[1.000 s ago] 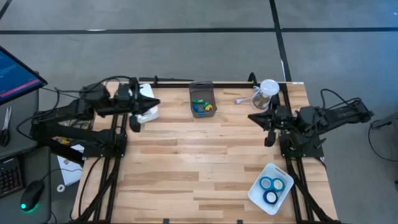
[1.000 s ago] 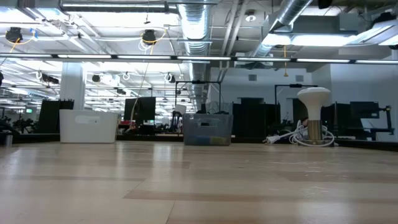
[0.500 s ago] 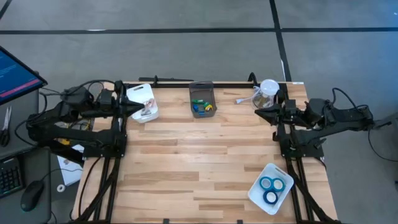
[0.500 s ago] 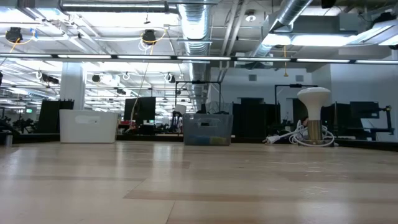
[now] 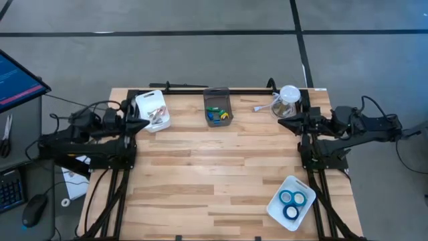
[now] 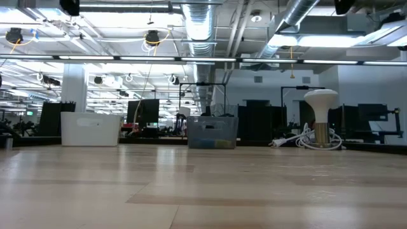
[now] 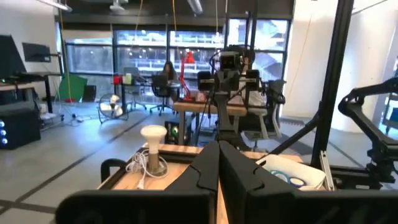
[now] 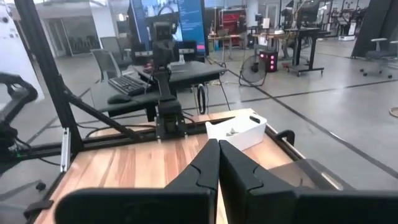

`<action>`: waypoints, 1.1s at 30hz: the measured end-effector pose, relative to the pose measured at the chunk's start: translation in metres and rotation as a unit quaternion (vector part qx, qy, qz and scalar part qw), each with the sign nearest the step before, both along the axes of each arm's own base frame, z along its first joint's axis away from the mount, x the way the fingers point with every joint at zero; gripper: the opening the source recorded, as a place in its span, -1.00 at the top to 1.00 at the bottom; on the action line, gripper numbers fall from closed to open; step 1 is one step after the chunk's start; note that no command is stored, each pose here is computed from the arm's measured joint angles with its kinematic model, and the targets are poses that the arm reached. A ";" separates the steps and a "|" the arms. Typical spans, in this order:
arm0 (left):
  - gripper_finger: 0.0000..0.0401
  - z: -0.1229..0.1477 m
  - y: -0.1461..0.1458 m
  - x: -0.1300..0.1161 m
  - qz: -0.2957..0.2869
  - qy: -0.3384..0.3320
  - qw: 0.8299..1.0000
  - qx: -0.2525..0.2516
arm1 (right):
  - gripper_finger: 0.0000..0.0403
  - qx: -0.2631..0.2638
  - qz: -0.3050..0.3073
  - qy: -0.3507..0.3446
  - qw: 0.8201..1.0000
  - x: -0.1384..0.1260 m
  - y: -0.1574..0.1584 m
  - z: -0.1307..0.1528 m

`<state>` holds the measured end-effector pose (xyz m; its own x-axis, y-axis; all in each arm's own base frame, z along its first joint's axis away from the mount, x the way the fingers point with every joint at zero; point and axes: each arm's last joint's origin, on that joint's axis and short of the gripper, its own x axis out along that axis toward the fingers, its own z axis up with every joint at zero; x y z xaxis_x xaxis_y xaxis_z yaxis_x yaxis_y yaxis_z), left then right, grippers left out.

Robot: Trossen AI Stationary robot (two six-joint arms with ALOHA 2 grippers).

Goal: Pick and place Stapler, Stapler remover, tape
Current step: Return to Home Position

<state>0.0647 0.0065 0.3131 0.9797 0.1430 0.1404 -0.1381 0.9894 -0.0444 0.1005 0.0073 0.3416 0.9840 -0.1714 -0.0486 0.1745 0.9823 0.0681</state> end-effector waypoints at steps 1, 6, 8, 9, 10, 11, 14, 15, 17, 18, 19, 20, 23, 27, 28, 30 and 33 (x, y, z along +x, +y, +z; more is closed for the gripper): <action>1.00 -0.004 0.000 -0.002 0.000 -0.004 1.000 0.000 | 1.00 0.002 0.000 -0.002 1.000 -0.002 0.000 0.000; 1.00 -0.021 0.001 -0.003 0.019 -0.007 1.000 0.013 | 1.00 0.002 -0.001 0.004 1.000 -0.008 -0.001 -0.007; 1.00 -0.027 0.001 -0.003 0.020 -0.009 1.000 0.016 | 1.00 0.002 -0.001 0.006 1.000 -0.011 -0.002 -0.016; 1.00 -0.030 0.001 -0.002 0.021 -0.007 1.000 0.016 | 1.00 0.002 -0.002 0.008 1.000 -0.012 -0.002 -0.021; 1.00 -0.033 0.001 -0.002 0.022 -0.005 1.000 0.016 | 1.00 0.005 -0.007 0.007 1.000 -0.013 -0.003 -0.026; 1.00 -0.037 0.001 -0.001 0.022 -0.003 1.000 0.016 | 1.00 0.007 -0.012 0.005 1.000 -0.014 -0.003 -0.031; 1.00 -0.047 0.001 0.000 0.023 0.002 1.000 0.017 | 1.00 0.008 -0.013 -0.002 1.000 -0.017 -0.004 -0.044; 1.00 -0.051 0.001 0.001 0.023 0.004 1.000 0.017 | 1.00 0.008 -0.014 -0.009 1.000 -0.018 -0.004 -0.048; 1.00 -0.058 0.001 0.002 0.023 0.006 1.000 0.017 | 1.00 0.007 -0.015 -0.014 1.000 -0.021 -0.004 -0.058; 1.00 -0.061 0.001 0.003 0.023 0.006 1.000 0.017 | 1.00 0.007 -0.021 -0.021 1.000 -0.022 -0.005 -0.062; 1.00 -0.065 0.001 0.004 0.023 0.006 1.000 0.017 | 1.00 0.008 -0.026 -0.027 0.999 -0.024 -0.005 -0.067; 1.00 -0.068 0.002 0.004 0.025 0.007 1.000 0.016 | 1.00 0.007 -0.030 -0.033 0.999 -0.025 -0.006 -0.073; 1.00 -0.074 0.002 0.007 0.030 -0.001 0.999 0.021 | 1.00 0.002 -0.033 -0.061 0.998 -0.028 -0.007 -0.083; 1.00 -0.083 0.002 0.012 0.030 0.000 0.999 0.024 | 1.00 -0.003 -0.033 -0.082 0.996 -0.033 -0.007 -0.095; 1.00 -0.086 0.002 0.013 0.030 0.002 0.999 0.023 | 1.00 -0.004 -0.035 -0.082 0.996 -0.033 -0.008 -0.097; 1.00 -0.091 0.003 0.016 0.030 0.002 0.999 0.023 | 1.00 -0.007 -0.037 -0.071 0.997 -0.031 -0.007 -0.103; 1.00 -0.101 0.003 0.020 0.030 0.000 0.999 0.023 | 1.00 -0.005 -0.039 -0.067 0.997 -0.028 -0.007 -0.108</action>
<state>0.0851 0.0095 0.2117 0.9693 0.1958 0.1490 -0.1981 0.9802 0.0005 0.0730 0.0005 0.2332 0.9653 -0.2469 0.0846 0.2399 0.9671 0.0853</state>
